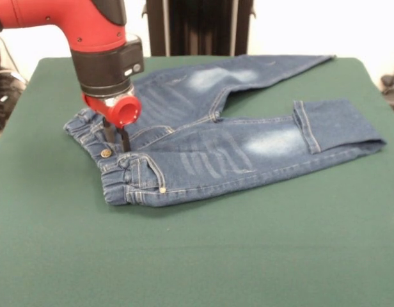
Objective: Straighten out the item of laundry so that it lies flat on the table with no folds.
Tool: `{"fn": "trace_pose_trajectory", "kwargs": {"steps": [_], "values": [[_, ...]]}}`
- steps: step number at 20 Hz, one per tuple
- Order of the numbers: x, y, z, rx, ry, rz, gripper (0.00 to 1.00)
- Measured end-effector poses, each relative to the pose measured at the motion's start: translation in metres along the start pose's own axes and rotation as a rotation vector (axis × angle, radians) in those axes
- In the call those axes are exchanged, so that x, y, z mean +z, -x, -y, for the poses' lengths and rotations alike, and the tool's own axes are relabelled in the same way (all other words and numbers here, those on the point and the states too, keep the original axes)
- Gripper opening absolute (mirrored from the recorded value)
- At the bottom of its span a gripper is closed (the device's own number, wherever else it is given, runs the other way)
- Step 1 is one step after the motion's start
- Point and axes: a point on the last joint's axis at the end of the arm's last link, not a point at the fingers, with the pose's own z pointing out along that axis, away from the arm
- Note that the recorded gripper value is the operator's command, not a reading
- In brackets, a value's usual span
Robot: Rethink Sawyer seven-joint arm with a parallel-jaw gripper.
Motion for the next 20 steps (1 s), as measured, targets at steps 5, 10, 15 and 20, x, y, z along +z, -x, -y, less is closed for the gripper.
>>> {"fn": "trace_pose_trajectory", "kwargs": {"steps": [5,10,15,20], "values": [[0.0002,0.0038,-0.0002,-0.025,-0.002,-0.027,1.0],[0.0,0.0059,0.0001,-0.054,0.002,-0.042,1.0],[0.0,0.0076,0.0005,-0.065,0.006,-0.05,1.0],[0.0001,0.009,0.0006,-0.059,0.008,-0.052,1.0]]}}
